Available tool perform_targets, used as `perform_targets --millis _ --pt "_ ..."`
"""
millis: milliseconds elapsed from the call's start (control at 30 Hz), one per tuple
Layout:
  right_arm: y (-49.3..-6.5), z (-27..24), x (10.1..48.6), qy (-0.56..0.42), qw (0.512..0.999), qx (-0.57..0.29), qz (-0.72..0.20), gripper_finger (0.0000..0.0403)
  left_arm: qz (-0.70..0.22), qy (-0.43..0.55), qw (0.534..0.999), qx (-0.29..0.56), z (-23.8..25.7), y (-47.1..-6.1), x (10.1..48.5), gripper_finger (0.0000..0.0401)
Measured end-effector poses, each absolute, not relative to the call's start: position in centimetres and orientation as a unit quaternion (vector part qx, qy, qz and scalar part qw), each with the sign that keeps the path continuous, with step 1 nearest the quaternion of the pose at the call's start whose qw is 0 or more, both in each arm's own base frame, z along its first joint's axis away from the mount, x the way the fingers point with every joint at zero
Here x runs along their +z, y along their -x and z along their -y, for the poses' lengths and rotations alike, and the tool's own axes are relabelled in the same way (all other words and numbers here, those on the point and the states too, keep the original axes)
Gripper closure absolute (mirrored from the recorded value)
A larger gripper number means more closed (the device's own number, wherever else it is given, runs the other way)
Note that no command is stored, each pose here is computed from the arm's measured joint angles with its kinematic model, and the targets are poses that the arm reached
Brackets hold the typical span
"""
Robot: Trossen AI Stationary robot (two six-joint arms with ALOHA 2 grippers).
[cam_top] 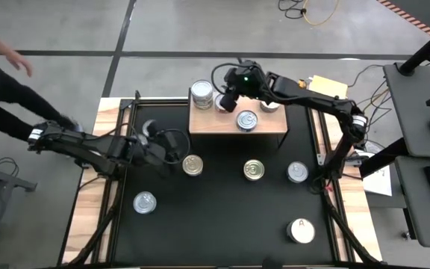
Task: Stack canned seafood by type on shelf
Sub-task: Put the green tuna can on the shelf
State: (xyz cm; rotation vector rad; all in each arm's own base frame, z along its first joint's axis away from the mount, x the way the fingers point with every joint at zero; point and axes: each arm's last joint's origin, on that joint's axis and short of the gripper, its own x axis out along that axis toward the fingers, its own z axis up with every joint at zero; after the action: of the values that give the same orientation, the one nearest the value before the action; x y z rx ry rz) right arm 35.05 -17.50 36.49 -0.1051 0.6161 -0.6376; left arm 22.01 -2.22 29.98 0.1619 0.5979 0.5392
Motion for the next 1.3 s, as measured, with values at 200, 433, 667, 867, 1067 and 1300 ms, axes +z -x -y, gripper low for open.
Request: perform_targets --millis 200,433,667,867,1067,1300 --pt "-34.5 17.4 35.8 0.037 0.892 -0.306 -0.332 0.0385 -0.272 -0.121 0.919 0.260 0.0 -23.1 30.6 0.0327" --pt "-33.9 15.4 37.0 0.036 0.897 -0.289 -0.333 0.0393 -0.254 -0.101 0.926 0.259 -5.6 -23.2 31.3 0.0394" --pt "-33.0 12.6 37.6 0.014 0.894 -0.268 -0.359 0.0394 -0.234 -0.042 0.941 0.241 -10.2 -22.2 31.3 0.0401" --pt "-33.1 10.4 37.0 0.004 0.890 -0.245 -0.385 0.0394 -0.210 -0.087 0.941 0.250 -11.3 -22.6 31.7 0.0401" --pt "-32.9 8.6 36.3 -0.008 0.877 -0.229 -0.422 0.0394 -0.212 -0.101 0.940 0.247 -11.8 -23.5 31.2 0.0401" --pt "-32.1 5.4 34.6 -0.031 0.839 -0.209 -0.502 0.0394 -0.232 -0.093 0.937 0.244 -11.9 -23.8 30.4 0.0401"
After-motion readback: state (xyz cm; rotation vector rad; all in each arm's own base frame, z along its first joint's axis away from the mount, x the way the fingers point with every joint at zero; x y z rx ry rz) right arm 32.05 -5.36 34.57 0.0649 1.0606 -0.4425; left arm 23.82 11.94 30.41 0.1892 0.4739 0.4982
